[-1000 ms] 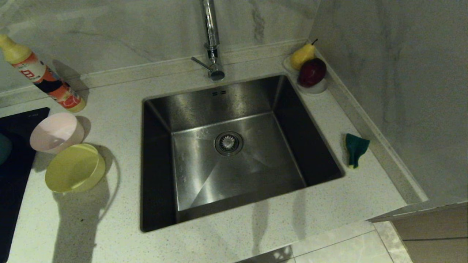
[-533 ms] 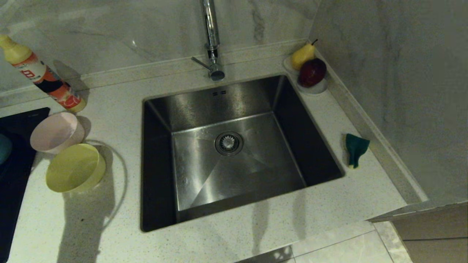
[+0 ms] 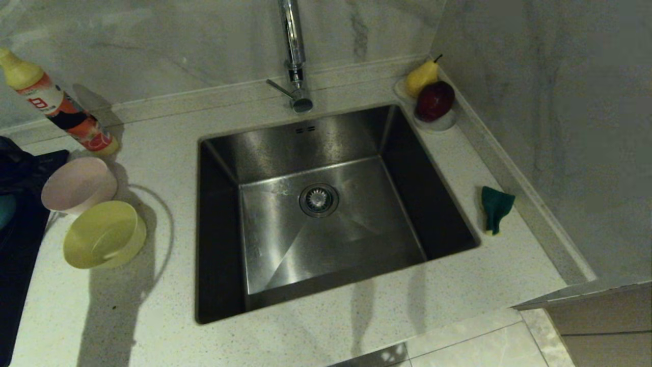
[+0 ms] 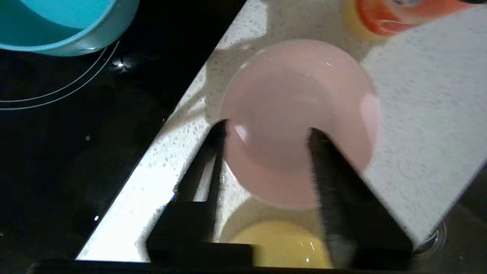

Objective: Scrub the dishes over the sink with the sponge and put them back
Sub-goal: Place the bowl on the bowl

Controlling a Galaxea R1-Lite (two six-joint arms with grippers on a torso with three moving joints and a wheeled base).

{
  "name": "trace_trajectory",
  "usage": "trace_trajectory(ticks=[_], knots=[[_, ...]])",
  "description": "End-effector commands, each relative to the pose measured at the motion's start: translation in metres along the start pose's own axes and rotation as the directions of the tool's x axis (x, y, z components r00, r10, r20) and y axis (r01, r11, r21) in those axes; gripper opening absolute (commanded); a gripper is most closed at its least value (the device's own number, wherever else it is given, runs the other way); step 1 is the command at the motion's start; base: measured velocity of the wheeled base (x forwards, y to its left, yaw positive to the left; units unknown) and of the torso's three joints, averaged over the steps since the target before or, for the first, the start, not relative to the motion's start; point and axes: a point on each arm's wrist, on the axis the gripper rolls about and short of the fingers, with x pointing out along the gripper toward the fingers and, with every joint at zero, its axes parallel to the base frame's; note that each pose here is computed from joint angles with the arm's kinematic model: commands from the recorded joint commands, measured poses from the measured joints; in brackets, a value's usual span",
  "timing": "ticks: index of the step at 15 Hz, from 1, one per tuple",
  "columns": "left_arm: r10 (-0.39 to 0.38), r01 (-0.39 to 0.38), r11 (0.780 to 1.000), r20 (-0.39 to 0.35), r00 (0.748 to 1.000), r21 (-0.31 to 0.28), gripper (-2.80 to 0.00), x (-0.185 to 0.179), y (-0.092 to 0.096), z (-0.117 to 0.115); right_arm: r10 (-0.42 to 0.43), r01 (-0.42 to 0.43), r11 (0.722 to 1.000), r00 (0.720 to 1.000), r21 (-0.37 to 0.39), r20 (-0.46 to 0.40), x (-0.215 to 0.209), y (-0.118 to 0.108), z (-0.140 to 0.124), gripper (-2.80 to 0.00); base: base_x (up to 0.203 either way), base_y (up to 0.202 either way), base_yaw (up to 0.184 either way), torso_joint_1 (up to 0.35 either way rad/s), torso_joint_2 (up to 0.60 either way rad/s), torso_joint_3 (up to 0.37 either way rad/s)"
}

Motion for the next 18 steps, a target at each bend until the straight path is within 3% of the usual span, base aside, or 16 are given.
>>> trace_trajectory(ticks=[1, 5, 18], knots=[[0.027, -0.027, 1.000, -0.054, 0.998, -0.014, 0.00, 0.026, 0.007, -0.006, 0.000, 0.000, 1.000, 1.000, -0.001, 0.003, 0.000, 0.000, 0.000, -2.80, 0.000, 0.000, 0.000, 0.000, 0.00, 0.000], [-0.025, 0.013, 0.995, -0.128, 0.991, -0.094, 0.00, 0.045, 0.013, -0.012, 0.000, 0.000, 1.000, 1.000, -0.001, 0.003, 0.000, 0.000, 0.000, -2.80, 0.000, 0.000, 0.000, 0.000, 0.00, 0.000], [-0.002, -0.021, 0.990, -0.164, 0.986, -0.139, 0.00, 0.072, 0.023, -0.018, 0.000, 0.000, 1.000, 1.000, -0.001, 0.003, 0.000, 0.000, 0.000, -2.80, 0.000, 0.000, 0.000, 0.000, 0.00, 0.000]])
